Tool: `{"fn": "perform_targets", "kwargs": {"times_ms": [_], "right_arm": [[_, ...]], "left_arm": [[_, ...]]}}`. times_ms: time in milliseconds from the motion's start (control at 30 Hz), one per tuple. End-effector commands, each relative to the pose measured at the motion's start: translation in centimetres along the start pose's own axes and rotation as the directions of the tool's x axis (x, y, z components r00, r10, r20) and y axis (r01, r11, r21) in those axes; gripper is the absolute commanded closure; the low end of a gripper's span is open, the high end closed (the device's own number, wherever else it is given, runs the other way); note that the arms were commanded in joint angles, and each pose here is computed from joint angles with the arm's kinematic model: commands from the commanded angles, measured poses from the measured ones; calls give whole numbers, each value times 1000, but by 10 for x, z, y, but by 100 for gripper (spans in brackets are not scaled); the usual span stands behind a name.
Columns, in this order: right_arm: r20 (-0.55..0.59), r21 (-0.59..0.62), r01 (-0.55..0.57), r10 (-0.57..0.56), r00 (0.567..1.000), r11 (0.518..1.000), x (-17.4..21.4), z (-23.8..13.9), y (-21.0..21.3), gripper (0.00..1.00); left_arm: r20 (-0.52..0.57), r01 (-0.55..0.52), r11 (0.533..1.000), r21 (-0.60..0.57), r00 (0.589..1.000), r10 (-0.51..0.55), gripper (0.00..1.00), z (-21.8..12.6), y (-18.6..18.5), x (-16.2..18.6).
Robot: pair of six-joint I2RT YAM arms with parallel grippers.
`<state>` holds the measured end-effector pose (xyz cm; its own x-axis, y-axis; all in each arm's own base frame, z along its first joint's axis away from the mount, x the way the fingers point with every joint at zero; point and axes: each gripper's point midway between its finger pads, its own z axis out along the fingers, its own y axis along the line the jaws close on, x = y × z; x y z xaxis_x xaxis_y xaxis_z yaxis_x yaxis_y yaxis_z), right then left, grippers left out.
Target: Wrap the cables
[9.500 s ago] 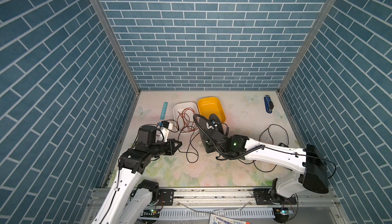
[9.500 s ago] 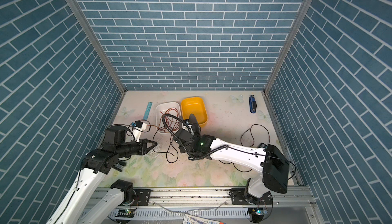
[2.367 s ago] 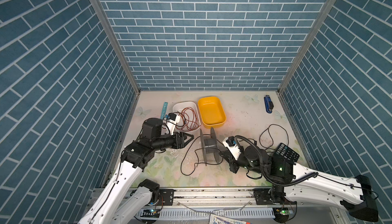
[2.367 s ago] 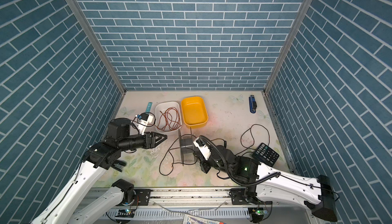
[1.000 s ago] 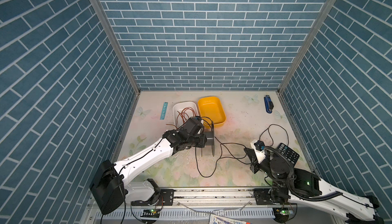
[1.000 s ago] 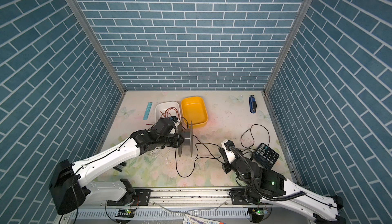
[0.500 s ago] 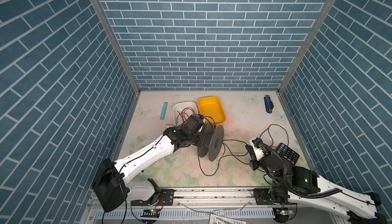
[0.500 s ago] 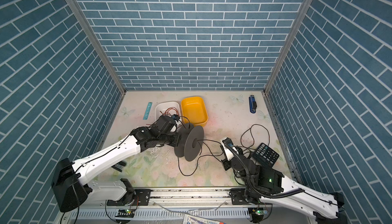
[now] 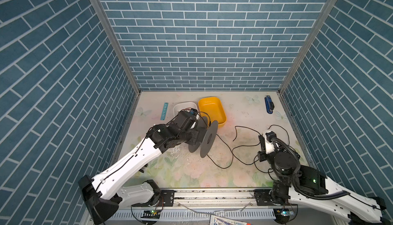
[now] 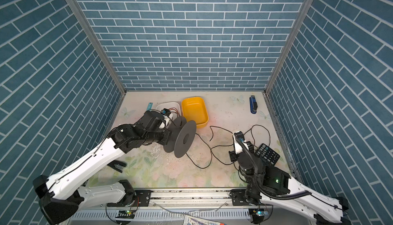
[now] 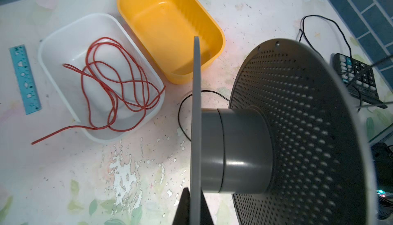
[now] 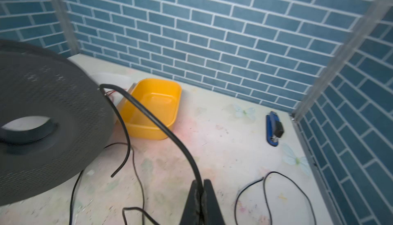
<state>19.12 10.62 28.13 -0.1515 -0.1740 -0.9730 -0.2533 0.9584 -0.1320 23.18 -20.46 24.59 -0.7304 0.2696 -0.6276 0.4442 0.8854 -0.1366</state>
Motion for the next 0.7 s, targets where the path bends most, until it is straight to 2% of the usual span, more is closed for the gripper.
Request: {"fn": "perform_targets", "kwargs": {"times_ms": [0,133,267,333,467,667], "right_arm": [[73,173,-79,67,995,982,-30,-15,-50,100],[81,264,-95,76,994,960,-45,-18,-68,100],[-5,288,5,-4,1000,958,-56,4,-53,100],[-62,273,34,-17,998,961,-57,24,-45,100],[-118,208,19,6,993,978,-53,57,-35,100],[-237,171,53,-11,971,984,-44,95,-33,100]], "left_arm": [[-35,-23,999,-39,999,22,100,-9,12,9],[-65,-12,998,-59,998,8,100,-1,21,22],[-74,15,999,-46,997,-18,100,12,25,30],[-75,28,999,-33,997,-30,100,19,24,30],[-62,31,1000,2,998,-31,100,28,17,25],[-72,-2,999,49,997,6,100,50,8,25]]}}
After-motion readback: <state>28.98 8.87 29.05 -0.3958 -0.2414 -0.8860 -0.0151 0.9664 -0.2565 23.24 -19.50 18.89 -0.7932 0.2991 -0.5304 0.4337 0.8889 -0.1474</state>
